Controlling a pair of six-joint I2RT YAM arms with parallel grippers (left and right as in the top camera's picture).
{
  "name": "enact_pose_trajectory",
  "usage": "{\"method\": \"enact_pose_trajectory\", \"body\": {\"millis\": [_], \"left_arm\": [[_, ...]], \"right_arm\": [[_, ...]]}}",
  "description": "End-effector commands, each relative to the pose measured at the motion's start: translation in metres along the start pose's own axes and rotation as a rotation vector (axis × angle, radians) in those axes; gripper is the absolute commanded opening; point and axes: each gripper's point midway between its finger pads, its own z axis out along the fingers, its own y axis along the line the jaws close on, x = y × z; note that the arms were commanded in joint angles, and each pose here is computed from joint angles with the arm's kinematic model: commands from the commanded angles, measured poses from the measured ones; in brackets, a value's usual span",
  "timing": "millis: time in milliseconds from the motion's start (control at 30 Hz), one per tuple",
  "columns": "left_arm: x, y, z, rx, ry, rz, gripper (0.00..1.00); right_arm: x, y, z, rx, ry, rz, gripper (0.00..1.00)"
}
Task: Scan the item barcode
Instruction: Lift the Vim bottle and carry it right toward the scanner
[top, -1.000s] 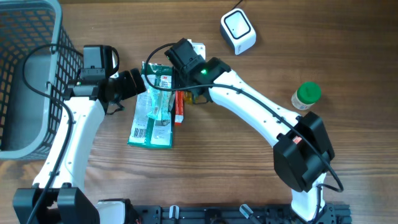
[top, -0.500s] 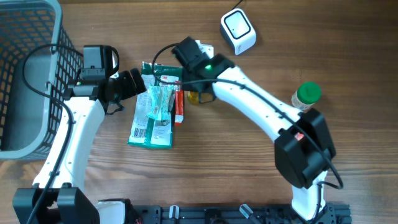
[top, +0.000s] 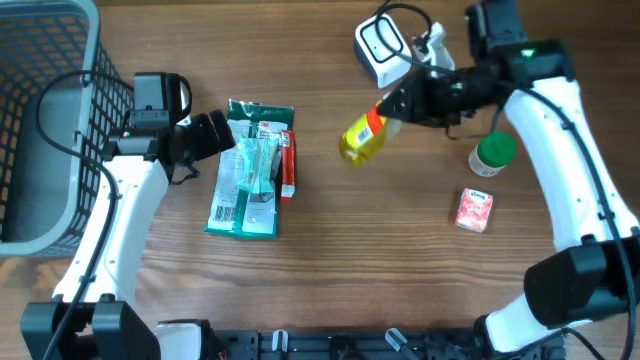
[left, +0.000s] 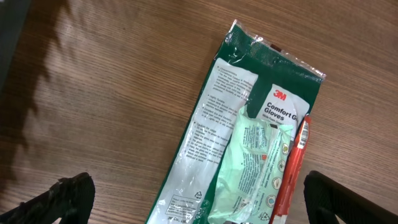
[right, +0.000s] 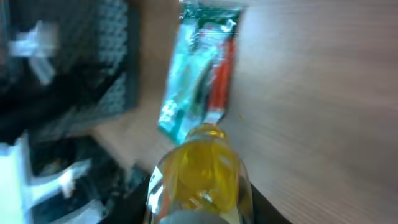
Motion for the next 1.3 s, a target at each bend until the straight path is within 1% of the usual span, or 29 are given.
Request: {"method": "enact_pose_trajectory", "body": {"millis": [0, 100, 200, 533, 1267], "left_arm": [[-0.005, 0.001, -0.003, -0.007, -0.015, -0.014, 1.00], [-0.005, 0.001, -0.003, -0.007, -0.015, -0.014, 1.00], [-0.005, 0.001, -0.003, -0.007, -0.015, -0.015, 1.00], [-0.005, 0.001, -0.003, -0.007, -0.015, -0.015, 1.00], [-0.005, 0.001, -0.003, -0.007, -0.015, -0.015, 1.00]], "right_arm": [[0.027, 0.054, -0.020, -0.314, 0.041, -0.234, 0.33], [0.049, 0.071, -0.024, -0.412, 0.087, -0.287, 0.33], [0.059, 0.087, -0.024, -0.483, 0.108, -0.309, 0.32], [0.093, 0.124, 0.002, -0.540, 0.237, -0.390, 0.31], [0.095, 0.129, 0.003, -0.560, 0.244, -0.391, 0.29]]}}
